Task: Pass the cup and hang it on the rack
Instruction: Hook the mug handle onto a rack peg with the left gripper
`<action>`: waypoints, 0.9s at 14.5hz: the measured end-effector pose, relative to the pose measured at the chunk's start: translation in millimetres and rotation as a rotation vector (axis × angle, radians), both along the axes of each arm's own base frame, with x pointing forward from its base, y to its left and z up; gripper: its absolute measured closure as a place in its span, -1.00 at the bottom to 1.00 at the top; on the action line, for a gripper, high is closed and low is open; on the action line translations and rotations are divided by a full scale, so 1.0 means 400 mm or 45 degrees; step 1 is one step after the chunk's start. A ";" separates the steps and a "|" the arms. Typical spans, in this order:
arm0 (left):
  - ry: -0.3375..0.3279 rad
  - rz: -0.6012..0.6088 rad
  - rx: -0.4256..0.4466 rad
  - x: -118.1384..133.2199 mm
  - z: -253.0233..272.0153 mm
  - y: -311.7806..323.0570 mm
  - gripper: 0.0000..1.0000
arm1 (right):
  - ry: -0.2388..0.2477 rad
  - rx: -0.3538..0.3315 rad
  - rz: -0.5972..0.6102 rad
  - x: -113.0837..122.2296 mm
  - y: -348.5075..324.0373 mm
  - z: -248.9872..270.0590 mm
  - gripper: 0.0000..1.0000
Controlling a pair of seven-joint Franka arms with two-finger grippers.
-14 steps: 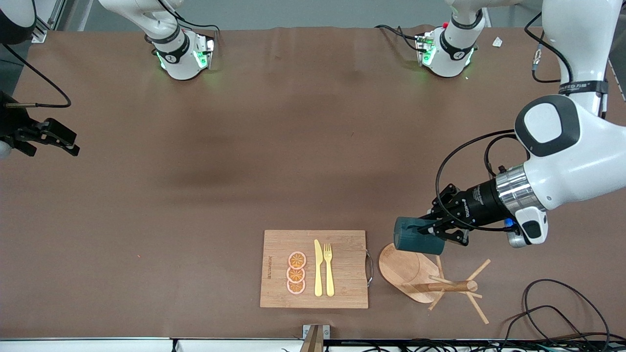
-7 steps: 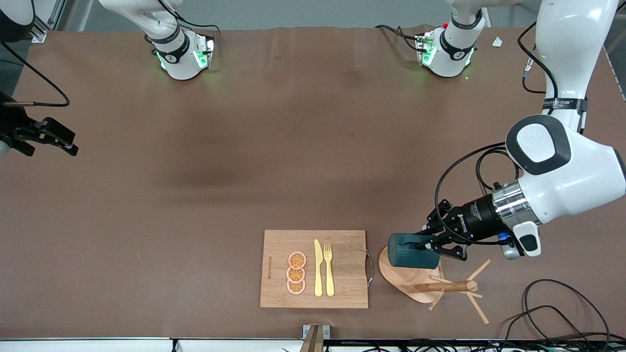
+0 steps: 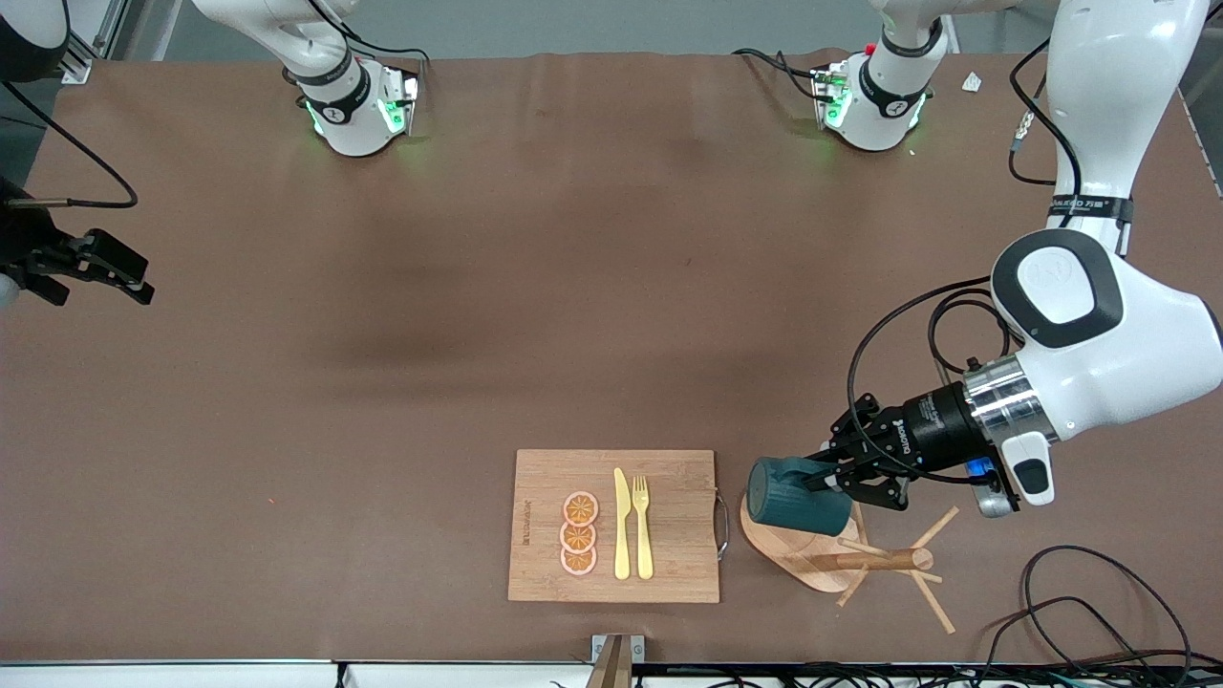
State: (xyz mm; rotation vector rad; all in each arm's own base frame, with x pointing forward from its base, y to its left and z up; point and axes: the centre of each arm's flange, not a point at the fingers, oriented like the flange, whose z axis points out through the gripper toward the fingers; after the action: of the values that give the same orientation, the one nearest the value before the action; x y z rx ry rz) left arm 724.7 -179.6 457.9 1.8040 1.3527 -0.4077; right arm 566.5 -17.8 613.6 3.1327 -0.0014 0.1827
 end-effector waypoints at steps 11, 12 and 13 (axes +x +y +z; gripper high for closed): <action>-0.051 0.065 -0.041 0.062 -0.069 0.069 0.58 | -0.005 0.000 0.003 0.001 0.003 0.005 -1.00; -0.050 0.077 -0.042 0.066 -0.075 0.079 0.58 | -0.005 0.000 0.003 0.001 0.003 0.005 -1.00; -0.047 0.086 -0.042 0.069 -0.080 0.091 0.58 | -0.006 0.000 0.003 0.001 0.004 0.006 -1.00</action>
State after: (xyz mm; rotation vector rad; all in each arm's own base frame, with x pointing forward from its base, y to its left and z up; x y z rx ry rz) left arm 752.3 -143.2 426.0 1.7257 1.3697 -0.3566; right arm 567.0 -16.4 615.9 3.1322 0.0025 0.1896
